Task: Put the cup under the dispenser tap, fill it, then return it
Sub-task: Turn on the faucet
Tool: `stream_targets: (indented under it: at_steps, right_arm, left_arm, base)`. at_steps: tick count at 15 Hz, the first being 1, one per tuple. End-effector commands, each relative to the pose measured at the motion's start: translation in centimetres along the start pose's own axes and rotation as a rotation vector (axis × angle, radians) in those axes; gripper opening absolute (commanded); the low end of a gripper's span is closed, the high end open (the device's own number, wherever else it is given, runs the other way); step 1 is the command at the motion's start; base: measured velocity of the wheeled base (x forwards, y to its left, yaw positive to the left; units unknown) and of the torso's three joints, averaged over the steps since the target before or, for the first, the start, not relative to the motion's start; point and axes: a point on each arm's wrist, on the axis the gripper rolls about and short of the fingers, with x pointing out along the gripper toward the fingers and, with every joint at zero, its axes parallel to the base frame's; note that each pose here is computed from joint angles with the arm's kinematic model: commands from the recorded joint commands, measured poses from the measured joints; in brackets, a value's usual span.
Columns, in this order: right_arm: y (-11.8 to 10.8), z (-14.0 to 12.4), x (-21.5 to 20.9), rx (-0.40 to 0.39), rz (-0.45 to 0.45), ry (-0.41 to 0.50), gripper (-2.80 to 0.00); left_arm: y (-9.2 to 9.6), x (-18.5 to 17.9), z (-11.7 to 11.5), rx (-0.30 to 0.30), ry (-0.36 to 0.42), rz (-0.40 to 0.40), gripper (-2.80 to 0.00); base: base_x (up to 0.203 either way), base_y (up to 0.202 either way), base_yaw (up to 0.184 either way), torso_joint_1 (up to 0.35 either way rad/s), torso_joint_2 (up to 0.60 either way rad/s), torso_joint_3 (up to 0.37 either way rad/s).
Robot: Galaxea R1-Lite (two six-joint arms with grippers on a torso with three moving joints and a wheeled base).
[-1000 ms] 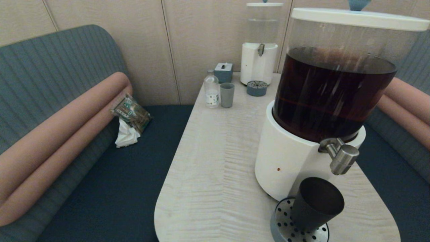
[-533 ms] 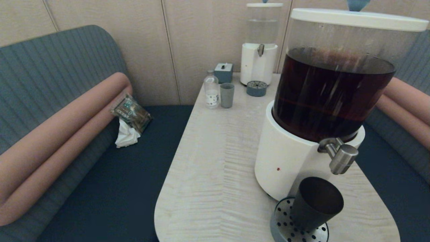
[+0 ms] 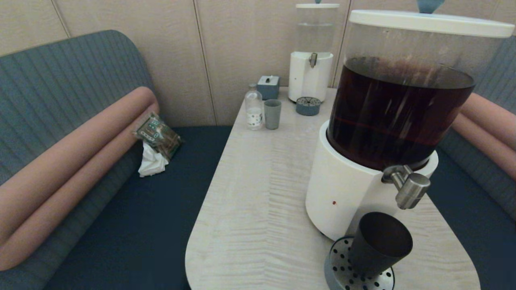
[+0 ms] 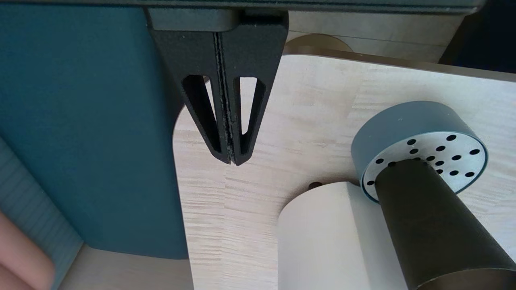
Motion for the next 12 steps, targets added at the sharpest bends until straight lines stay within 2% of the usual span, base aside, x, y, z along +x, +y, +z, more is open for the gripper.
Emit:
stream_targets:
  at_steps: [1,3,7,12]
  right_arm:
    - [0.0,-0.3,0.1,-0.001,0.0,0.009,-2.8]
    - [0.0,-0.3,0.1,0.002,0.0,0.01,-2.8]
    - [0.0,-0.3,0.1,0.004,0.0,0.01,-2.8]
    - [0.0,-0.2,0.1,0.004,0.0,0.006,-2.8]
  left_arm:
    - [-0.4,-0.1,-2.0,-0.002,0.115,-0.02,-2.8]
    - [-0.5,-0.2,-2.8,-0.017,0.199,-0.04,-2.8]
    - [-0.7,-0.5,-3.8,-0.027,0.295,-0.048,-2.8]
    - [-0.8,-0.6,-4.2,-0.052,0.338,-0.048,-2.8]
  base:
    - [0.0,0.0,0.0,0.0,0.0,0.0]
    - [0.0,0.0,0.0,0.0,0.0,0.0]
    - [0.0,0.0,0.0,0.0,0.0,0.0]
    - [0.0,0.0,0.0,0.0,0.0,0.0]
